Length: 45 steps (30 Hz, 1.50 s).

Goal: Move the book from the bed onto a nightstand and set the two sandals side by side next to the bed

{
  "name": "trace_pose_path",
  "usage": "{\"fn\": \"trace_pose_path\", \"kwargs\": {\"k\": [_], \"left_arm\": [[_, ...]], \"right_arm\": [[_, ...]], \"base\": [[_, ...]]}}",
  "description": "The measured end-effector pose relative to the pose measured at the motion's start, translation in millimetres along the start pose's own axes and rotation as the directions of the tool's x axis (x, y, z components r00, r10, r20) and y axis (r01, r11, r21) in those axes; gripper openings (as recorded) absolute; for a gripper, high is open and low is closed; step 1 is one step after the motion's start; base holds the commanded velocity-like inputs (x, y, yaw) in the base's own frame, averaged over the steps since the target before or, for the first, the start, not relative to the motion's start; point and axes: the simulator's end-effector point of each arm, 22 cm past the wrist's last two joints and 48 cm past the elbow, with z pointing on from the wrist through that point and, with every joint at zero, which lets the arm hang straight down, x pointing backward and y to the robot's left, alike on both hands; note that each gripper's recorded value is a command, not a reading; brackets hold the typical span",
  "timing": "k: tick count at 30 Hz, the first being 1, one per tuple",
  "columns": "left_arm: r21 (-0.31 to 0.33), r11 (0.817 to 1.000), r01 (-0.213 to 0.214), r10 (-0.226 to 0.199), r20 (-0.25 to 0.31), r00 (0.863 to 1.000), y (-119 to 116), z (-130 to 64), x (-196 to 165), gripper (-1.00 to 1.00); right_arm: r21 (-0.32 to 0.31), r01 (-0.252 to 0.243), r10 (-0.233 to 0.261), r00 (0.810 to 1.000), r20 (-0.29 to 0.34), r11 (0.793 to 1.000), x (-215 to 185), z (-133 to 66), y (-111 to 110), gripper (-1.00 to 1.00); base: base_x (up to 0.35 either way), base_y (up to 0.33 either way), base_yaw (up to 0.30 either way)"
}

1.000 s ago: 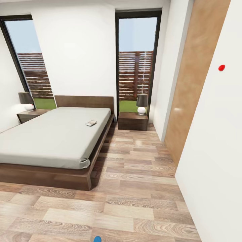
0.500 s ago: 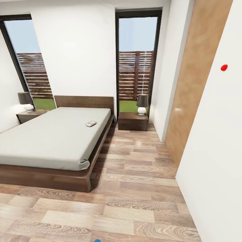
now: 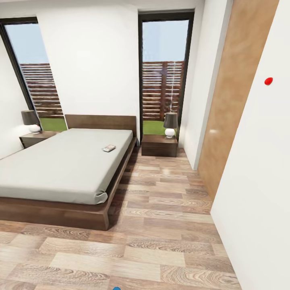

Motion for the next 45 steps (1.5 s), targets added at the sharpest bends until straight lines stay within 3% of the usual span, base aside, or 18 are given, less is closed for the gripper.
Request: {"fn": "trace_pose_path", "kwargs": {"k": [8, 12, 17, 21, 26, 32, 38, 42, 45], "left_arm": [[0.000, 1.000, 0.010, -0.010, 0.153, 0.988, -0.8, -2.9, -81.5, 1.00], [0.010, 1.000, 0.022, -0.023, 0.185, 0.983, -4.5, -9.0, -126.5, 1.00], [0.040, 0.998, 0.039, -0.047, 0.225, 0.973, -17.0, -23.0, -207.6, 1.00], [0.053, 0.998, 0.038, -0.049, 0.222, 0.974, -23.3, -23.7, -253.0, 1.00], [0.046, 0.998, 0.036, -0.041, 0.109, 0.993, -23.2, -2.2, -227.4, 1.00], [0.033, 0.999, 0.034, -0.034, 0.019, 0.999, -19.4, 12.9, -190.2, 1.00], [0.026, 0.999, 0.037, -0.039, 0.052, 0.998, -15.9, 20.3, -178.9, 1.00], [0.027, 0.999, 0.039, -0.040, 0.056, 0.998, -16.1, 21.6, -175.7, 1.00], [0.030, 0.999, 0.039, -0.041, 0.056, 0.998, -17.0, 21.8, -175.1, 1.00]], "right_arm": [[0.001, 0.001, -0.001, 1.000, 0.000, 1.000, 0.2, 0.0, -1.2, 1.00], [0.001, 0.000, 0.000, 1.000, 0.000, 1.000, 0.4, -0.1, -1.0, 1.00], [0.001, 0.000, 0.000, 1.000, -0.001, 1.000, 0.5, -0.1, -1.1, 1.00], [0.000, 0.000, 0.000, 1.000, 0.000, 1.000, 0.1, 0.0, -0.2, 1.00], [0.002, 0.001, -0.001, 1.000, 0.001, 1.000, -0.1, 0.0, -1.3, 1.00], [0.003, 0.001, -0.001, 1.000, 0.000, 1.000, 0.1, 0.0, -2.3, 1.00], [-0.001, 0.012, -0.012, 1.000, 0.009, 1.000, -6.0, 0.0, -2.0, 1.00], [-0.003, 0.010, -0.010, 0.998, 0.064, 1.000, -52.4, -2.0, 0.0, 1.00], [-0.011, 0.005, -0.005, 1.000, 0.015, 1.000, -81.7, -5.6, 4.6, 1.00]], "base": [[0.000, 0.000, 0.000], [0.000, 0.000, 0.000], [0.000, 0.000, 0.000], [0.000, 0.000, 0.000], [0.000, 0.000, 0.000], [0.000, 0.000, 0.000], [0.000, 0.000, 0.000], [0.000, 0.000, 0.000], [0.000, 0.000, 0.000]]}}
